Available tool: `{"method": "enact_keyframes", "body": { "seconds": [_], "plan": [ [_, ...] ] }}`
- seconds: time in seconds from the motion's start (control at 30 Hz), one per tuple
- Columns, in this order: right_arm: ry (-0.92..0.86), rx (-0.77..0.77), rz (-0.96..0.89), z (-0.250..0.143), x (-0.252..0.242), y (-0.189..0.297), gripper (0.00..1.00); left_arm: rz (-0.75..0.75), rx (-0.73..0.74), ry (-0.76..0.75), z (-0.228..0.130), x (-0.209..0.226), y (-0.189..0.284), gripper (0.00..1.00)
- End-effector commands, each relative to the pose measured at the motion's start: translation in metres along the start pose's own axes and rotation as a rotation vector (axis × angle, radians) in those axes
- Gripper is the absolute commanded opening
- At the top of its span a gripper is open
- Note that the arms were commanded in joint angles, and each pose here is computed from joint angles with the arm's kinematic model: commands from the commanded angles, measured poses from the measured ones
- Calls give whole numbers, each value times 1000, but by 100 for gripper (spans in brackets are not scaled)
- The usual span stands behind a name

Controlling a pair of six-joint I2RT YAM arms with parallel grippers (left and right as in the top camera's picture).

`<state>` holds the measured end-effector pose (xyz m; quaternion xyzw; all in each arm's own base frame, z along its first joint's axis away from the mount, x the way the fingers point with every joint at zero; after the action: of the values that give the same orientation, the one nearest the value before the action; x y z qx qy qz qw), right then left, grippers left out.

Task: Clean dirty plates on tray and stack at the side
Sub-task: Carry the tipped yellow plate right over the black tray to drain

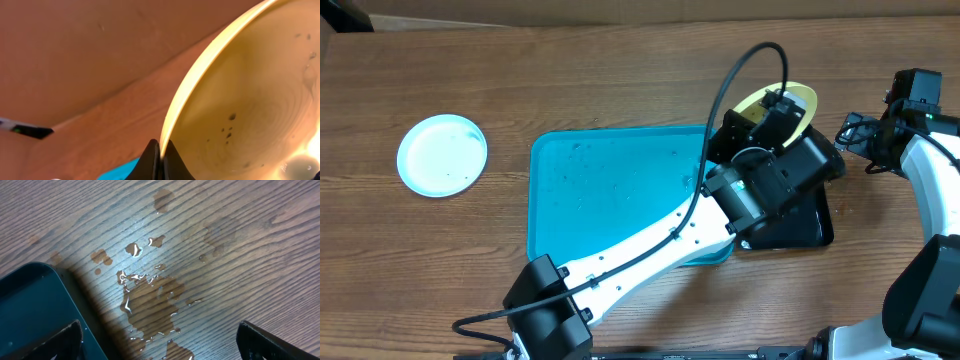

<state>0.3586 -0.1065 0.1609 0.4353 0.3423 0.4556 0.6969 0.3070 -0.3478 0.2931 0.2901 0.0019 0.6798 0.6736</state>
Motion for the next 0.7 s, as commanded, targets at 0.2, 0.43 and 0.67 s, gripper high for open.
{"method": "enact_keyframes", "body": {
  "seconds": [0.2,0.43,0.67],
  "plan": [
    [-8,-14,-3,4,-2,2,100,140,-154,-131,36,6,34,4],
    [-8,-14,-3,4,-2,2,100,198,-201,-161,47,4,49,5],
    [-8,-14,-3,4,-2,2,100,193,-204,-157,47,3,50,4]
  ]
}}
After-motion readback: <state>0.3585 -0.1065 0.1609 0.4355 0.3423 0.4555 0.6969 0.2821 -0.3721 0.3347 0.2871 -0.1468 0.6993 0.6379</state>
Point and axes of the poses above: each gripper's point midway between its finger pads, its own y axis back along the fingers, its own x axis along the line the jaws close on, z = x × y, the point moved 6 cm from there along y, back along the fingers, and after that the axes turned 9 degrees about y, right-handed, at the moved point
